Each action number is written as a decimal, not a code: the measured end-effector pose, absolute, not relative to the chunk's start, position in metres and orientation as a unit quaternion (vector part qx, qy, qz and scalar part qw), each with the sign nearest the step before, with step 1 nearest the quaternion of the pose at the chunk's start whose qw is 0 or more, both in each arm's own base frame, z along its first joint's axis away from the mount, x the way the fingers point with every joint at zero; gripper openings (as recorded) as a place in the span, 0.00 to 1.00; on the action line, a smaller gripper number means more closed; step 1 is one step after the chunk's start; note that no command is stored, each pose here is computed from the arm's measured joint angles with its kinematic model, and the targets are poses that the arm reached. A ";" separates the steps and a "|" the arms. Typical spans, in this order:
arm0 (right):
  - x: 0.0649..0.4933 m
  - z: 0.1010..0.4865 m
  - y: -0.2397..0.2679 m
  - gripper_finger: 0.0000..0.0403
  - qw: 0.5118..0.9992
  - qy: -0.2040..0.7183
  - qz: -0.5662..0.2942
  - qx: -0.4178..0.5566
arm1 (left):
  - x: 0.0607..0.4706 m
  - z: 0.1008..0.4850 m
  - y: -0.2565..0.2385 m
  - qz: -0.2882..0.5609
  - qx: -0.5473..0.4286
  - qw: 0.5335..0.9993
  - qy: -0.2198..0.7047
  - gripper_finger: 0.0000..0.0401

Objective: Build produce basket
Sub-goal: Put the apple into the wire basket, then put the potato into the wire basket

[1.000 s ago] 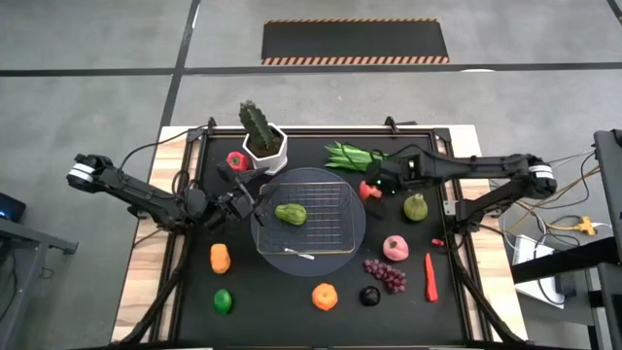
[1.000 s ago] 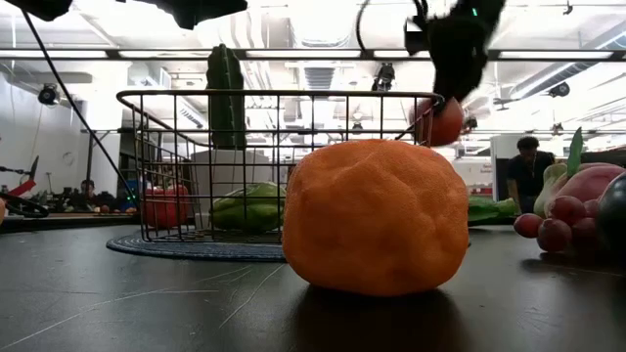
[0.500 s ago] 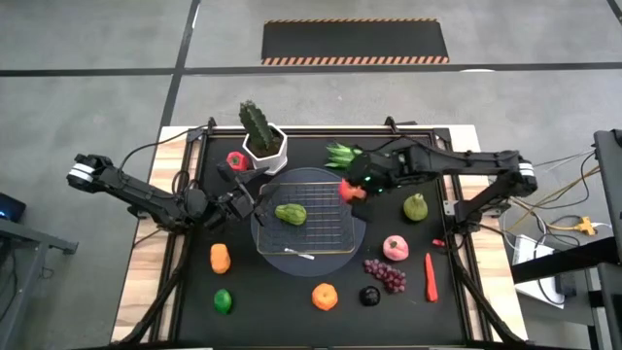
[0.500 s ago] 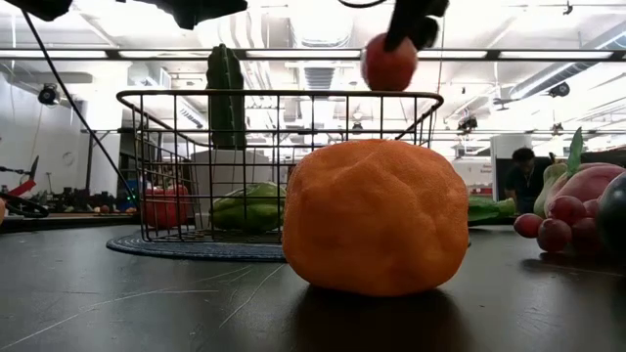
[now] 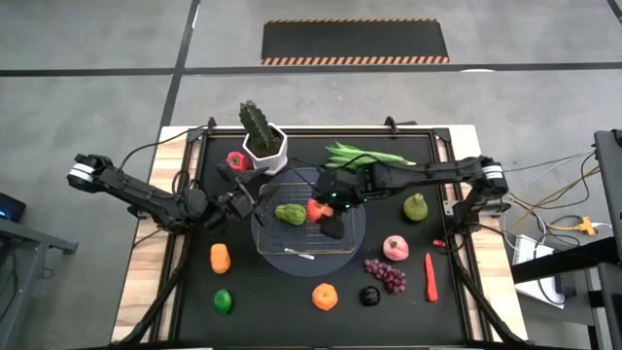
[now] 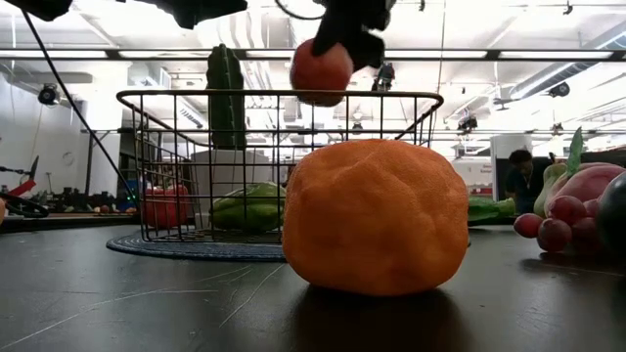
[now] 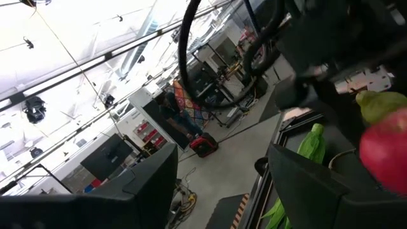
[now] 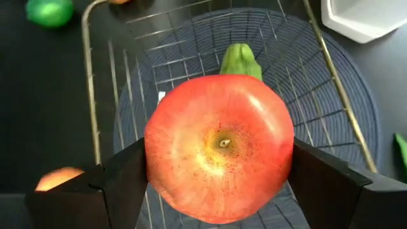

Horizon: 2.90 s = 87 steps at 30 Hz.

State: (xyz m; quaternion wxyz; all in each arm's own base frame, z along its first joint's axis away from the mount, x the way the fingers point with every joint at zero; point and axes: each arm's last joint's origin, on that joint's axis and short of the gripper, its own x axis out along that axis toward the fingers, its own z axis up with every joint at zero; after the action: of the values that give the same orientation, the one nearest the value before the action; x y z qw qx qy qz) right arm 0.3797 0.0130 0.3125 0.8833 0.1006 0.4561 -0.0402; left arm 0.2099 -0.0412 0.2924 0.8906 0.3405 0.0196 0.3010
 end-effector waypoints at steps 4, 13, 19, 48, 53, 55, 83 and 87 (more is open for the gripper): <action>0.390 0.298 0.015 0.77 0.874 0.465 -0.062 0.129 | 0.210 0.292 -0.041 0.301 0.336 0.892 0.018 0.57; 0.400 0.274 0.027 0.77 0.858 0.481 -0.119 0.136 | 0.210 0.292 -0.041 0.301 0.336 0.892 0.018 0.57; 0.404 0.259 0.028 0.77 0.841 0.497 -0.158 0.148 | 0.210 0.292 -0.041 0.301 0.336 0.892 0.018 0.57; 0.421 0.202 0.024 0.77 0.801 0.540 -0.228 0.119 | 0.210 0.292 -0.041 0.301 0.338 0.892 0.020 0.57; 0.424 0.192 0.023 0.78 0.795 0.548 -0.231 0.117 | 0.210 0.292 -0.041 0.302 0.337 0.892 0.019 0.57; 0.424 0.191 0.022 0.80 0.795 0.549 -0.232 0.117 | 0.210 0.292 -0.041 0.302 0.337 0.892 0.019 0.57; 0.421 0.222 0.015 0.85 0.807 0.533 -0.232 0.103 | 0.210 0.292 -0.041 0.300 0.338 0.892 0.021 0.57; 0.413 0.246 0.015 0.84 0.815 0.531 -0.215 0.088 | 0.210 0.292 -0.041 0.301 0.336 0.892 0.021 0.57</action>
State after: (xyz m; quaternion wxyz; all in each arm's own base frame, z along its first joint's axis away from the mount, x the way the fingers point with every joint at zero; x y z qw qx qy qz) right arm 0.4133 0.0150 0.2462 0.8152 0.0884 0.5305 -0.2148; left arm 0.2103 -0.0412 0.2916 0.8924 0.3359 0.0206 0.3006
